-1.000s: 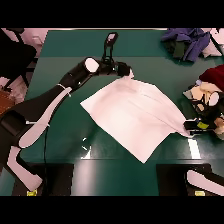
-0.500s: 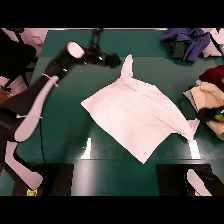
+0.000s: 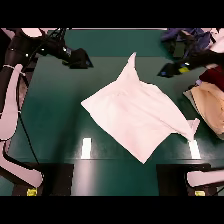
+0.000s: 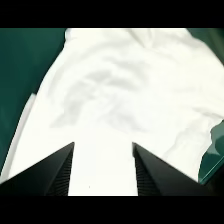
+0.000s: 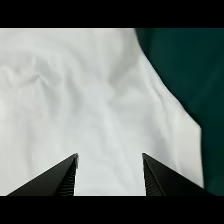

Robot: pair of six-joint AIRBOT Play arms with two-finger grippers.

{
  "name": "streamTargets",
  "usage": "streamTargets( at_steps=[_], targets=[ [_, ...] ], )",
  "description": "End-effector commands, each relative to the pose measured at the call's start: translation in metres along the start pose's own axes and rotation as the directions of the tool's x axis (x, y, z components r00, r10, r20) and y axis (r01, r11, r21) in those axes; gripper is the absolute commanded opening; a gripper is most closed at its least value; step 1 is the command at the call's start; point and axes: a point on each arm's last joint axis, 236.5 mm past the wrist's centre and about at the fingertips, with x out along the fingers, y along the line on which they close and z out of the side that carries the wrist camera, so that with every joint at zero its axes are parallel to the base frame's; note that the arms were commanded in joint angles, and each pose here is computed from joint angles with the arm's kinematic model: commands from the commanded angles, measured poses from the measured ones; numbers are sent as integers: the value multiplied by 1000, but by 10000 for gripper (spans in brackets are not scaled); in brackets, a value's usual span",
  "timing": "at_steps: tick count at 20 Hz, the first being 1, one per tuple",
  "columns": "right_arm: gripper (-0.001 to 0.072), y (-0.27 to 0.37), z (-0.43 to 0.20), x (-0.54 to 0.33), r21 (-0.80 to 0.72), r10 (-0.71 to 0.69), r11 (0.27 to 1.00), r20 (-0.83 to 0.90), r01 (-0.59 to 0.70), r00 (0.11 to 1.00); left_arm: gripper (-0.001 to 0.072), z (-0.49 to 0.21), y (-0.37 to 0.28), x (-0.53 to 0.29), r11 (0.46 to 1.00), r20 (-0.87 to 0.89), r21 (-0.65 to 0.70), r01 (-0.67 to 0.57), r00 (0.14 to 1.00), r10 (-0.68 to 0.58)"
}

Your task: Fold the shirts.

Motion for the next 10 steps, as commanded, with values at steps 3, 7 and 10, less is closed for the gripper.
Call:
streamTargets(
  at_steps=[3,7,10],
  targets=[
    [481,-6,35,85,13,168,986,-41,-167,985,446,-46,39,-1,986,-179,-94,-137,977,119],
    [481,-46,9,97,146,108,985,-99,-93,989,444,-72,63,32,971,-219,-185,-149,970,108],
    [480,-79,-14,93,237,74,971,-137,-40,988,445,-88,65,43,965,-197,-224,-134,976,89]
  ],
)
